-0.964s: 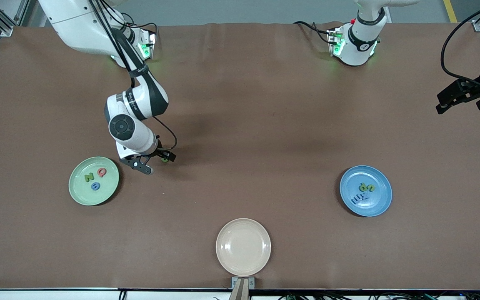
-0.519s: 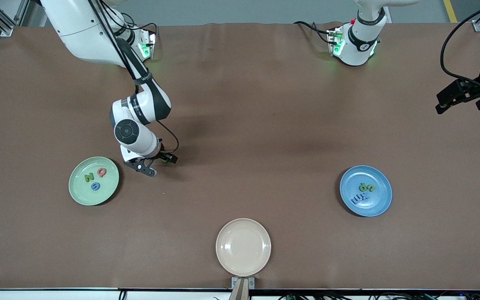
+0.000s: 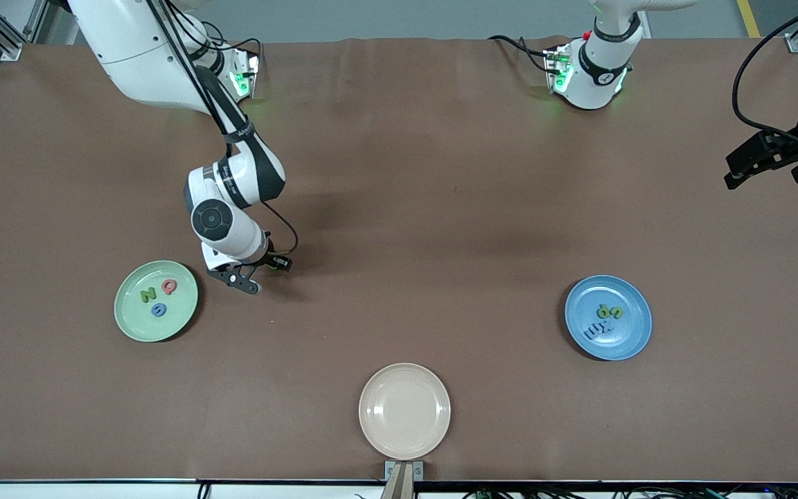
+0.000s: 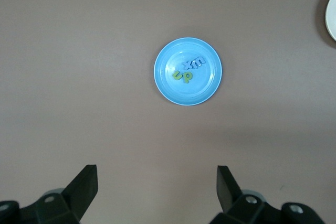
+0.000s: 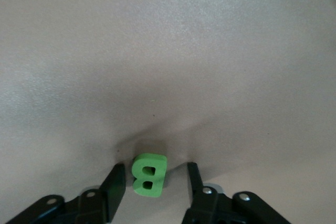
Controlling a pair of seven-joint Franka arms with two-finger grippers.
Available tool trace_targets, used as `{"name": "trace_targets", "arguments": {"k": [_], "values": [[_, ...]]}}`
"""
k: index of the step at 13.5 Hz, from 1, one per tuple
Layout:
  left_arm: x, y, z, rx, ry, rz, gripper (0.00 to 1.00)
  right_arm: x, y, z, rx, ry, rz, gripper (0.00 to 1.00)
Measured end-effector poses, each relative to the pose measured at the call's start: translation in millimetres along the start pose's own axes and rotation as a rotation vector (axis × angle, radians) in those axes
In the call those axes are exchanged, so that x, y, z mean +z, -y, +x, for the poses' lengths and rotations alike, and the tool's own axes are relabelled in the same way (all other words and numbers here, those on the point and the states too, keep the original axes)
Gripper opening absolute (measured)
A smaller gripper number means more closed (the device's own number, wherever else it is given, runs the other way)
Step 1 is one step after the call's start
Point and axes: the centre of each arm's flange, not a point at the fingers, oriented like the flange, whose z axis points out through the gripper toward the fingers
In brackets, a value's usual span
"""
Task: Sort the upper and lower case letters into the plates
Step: 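Grasp the green B with the right gripper, then place the green B on the green plate with the right gripper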
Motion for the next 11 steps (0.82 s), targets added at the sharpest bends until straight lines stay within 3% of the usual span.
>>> {"name": "trace_targets", "arguments": {"k": [5, 6, 11], "values": [[0.9, 0.7, -1.0, 0.047, 0.01, 0.001, 1.0, -1.9, 2.9, -0.1, -0.003, -0.004, 0.006, 0.39], [0.9, 0.8, -1.0, 0.052, 0.01, 0.001, 1.0, -2.8, 4.3, -0.3, -0.005, -0.005, 0.008, 0.29], [2.1, -1.3, -1.7, 0.057, 0.016, 0.002, 1.0, -9.9, 7.1, 3.7, -0.049, -0.016, 0.017, 0.28]]}}
